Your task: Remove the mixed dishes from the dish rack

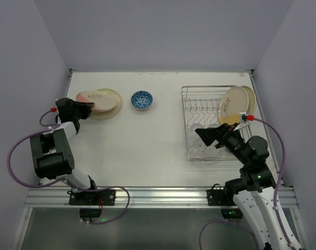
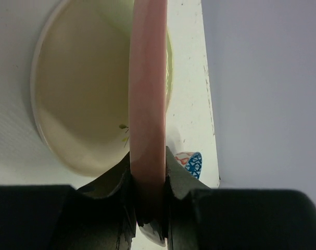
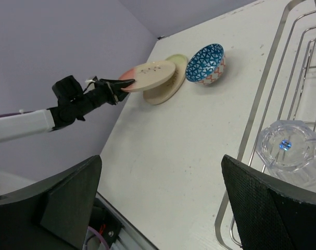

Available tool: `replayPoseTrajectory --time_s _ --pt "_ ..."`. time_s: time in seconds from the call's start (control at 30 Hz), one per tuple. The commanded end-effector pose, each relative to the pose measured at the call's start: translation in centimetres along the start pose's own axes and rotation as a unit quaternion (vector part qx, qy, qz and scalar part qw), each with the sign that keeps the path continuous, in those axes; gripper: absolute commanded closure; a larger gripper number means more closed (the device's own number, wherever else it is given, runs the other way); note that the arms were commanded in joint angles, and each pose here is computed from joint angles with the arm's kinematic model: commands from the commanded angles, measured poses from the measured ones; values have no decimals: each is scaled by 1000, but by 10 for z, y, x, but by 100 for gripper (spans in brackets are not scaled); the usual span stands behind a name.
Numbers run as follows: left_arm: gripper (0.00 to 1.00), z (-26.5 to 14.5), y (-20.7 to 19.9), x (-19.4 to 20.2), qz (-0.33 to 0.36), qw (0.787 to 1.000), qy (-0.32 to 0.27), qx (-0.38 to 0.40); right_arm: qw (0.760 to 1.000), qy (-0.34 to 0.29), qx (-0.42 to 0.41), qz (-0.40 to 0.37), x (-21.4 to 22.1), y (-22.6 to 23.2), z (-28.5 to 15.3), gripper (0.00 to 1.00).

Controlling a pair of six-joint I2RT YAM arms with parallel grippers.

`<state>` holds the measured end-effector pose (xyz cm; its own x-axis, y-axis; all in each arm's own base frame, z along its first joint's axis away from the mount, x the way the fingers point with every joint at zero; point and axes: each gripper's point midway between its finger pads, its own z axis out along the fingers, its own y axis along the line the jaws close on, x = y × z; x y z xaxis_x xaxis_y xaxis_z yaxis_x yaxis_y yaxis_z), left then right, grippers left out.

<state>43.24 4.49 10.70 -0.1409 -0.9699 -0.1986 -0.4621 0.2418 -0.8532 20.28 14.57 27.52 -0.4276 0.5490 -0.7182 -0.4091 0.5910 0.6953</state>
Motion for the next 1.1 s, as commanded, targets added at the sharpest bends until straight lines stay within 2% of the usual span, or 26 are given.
replayPoseTrajectory --time_s 0.0,0.07,0.27,0.33,0.4,0.43,0.5,0.53,0.57,0.63,0.7,0.73,0.83,0.87,1.07 --pt "100 -4 -64 -31 47 992 -52 105 1000 3 8 -26 -2 -3 1 1" --pt "91 1 -55 -30 45 994 -48 92 1000 6 6 -25 0 -4 2 1" --pt "87 20 -29 -25 42 997 -32 56 1000 12 6 -26 4 -7 4 1" --pt "79 25 -21 -24 44 998 -29 43 1000 12 7 -26 4 -8 3 1" --pt "71 28 -16 -25 49 998 -29 31 1000 13 8 -25 6 -9 3 1" --pt "60 30 -13 -25 51 998 -29 24 1000 12 9 -25 6 -9 3 1" --pt "51 32 -12 -25 56 998 -29 11 1000 13 11 -24 8 -11 3 1" --pt "38 34 -11 -25 57 998 -29 6 1000 13 11 -23 8 -11 3 1" --pt "31 35 -11 -24 58 998 -25 3 1000 14 11 -22 9 -12 3 1" --pt "21 40 -12 -25 70 997 -20 -18 1000 14 14 -21 10 -14 3 1" --pt "16 43 -7 -22 78 996 -19 -44 1000 14 15 -21 11 -15 3 1" --pt "9 43 -13 -25 87 995 -21 -44 1000 15 16 -20 12 -16 2 1" --pt "0 45 -11 -21 100 993 -19 -66 1000 12 16 -19 13 -17 2 1" --pt "0 47 -20 -21 108 992 -20 -66 1000 12 16 -19 13 -17 2 1" --pt "0 53 -14 -12 139 982 -8 -128 1000 16 17 -14 17 -19 1 1"
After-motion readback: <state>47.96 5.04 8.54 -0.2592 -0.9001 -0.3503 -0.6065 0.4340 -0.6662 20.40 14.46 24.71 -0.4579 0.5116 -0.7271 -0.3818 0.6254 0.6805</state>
